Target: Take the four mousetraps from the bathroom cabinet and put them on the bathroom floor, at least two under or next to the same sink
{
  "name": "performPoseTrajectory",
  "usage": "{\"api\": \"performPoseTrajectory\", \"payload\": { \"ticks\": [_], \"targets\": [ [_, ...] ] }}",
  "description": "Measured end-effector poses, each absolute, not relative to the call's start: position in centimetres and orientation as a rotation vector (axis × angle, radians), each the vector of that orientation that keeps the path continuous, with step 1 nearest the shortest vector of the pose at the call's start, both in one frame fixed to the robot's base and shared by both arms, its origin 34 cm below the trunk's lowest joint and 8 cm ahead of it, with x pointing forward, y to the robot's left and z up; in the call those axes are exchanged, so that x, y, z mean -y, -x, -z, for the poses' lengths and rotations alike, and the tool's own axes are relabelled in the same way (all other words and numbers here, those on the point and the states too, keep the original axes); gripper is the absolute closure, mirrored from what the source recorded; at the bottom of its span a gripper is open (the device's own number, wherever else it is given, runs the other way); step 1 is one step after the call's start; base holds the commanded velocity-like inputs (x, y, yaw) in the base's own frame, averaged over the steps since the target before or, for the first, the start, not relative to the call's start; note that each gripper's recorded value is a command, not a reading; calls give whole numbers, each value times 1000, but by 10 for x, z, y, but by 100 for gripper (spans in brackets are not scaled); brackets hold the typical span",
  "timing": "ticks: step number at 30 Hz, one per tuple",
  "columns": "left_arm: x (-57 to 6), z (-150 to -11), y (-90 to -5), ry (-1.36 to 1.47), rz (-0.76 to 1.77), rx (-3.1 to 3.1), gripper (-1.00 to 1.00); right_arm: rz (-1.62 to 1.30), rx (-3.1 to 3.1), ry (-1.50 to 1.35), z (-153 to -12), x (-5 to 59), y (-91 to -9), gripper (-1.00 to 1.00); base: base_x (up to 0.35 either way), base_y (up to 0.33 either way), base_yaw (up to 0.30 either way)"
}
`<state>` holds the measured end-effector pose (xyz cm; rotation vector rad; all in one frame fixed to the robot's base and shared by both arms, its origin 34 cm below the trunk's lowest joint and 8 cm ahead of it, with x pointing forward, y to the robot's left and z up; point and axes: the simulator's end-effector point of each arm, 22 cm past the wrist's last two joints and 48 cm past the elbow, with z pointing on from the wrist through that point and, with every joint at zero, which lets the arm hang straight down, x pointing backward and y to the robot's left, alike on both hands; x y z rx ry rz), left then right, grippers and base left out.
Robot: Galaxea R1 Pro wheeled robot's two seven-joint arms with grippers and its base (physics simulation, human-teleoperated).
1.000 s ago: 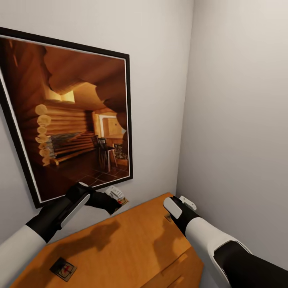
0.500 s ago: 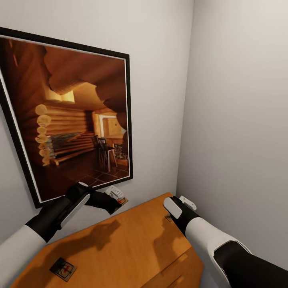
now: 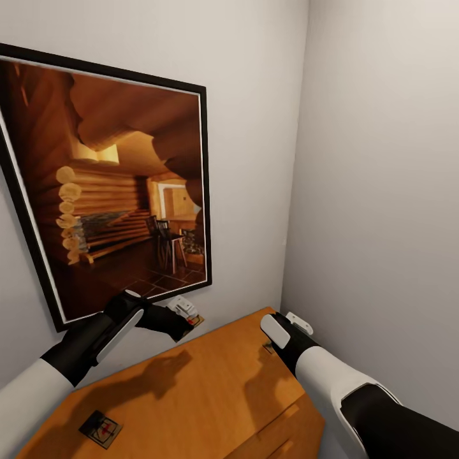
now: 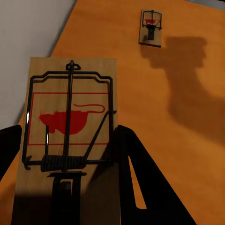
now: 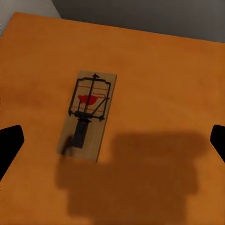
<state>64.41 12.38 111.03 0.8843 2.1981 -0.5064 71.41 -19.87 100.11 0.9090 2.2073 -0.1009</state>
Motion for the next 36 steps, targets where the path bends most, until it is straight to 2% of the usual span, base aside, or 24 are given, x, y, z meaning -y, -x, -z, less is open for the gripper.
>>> {"api": "performPoseTrajectory", "payload": {
  "ticks": [15,36],
  "targets": [
    [-123,-1111,-644,-885,508,-2197,100,101,-2208,-909,-1001,199,-714,-100,87,0,0],
    [-124,-1110,-644,-884,507,-2198,100,100,-2210,-908,-1001,198,-714,-100,5,0,0]
  ]
}}
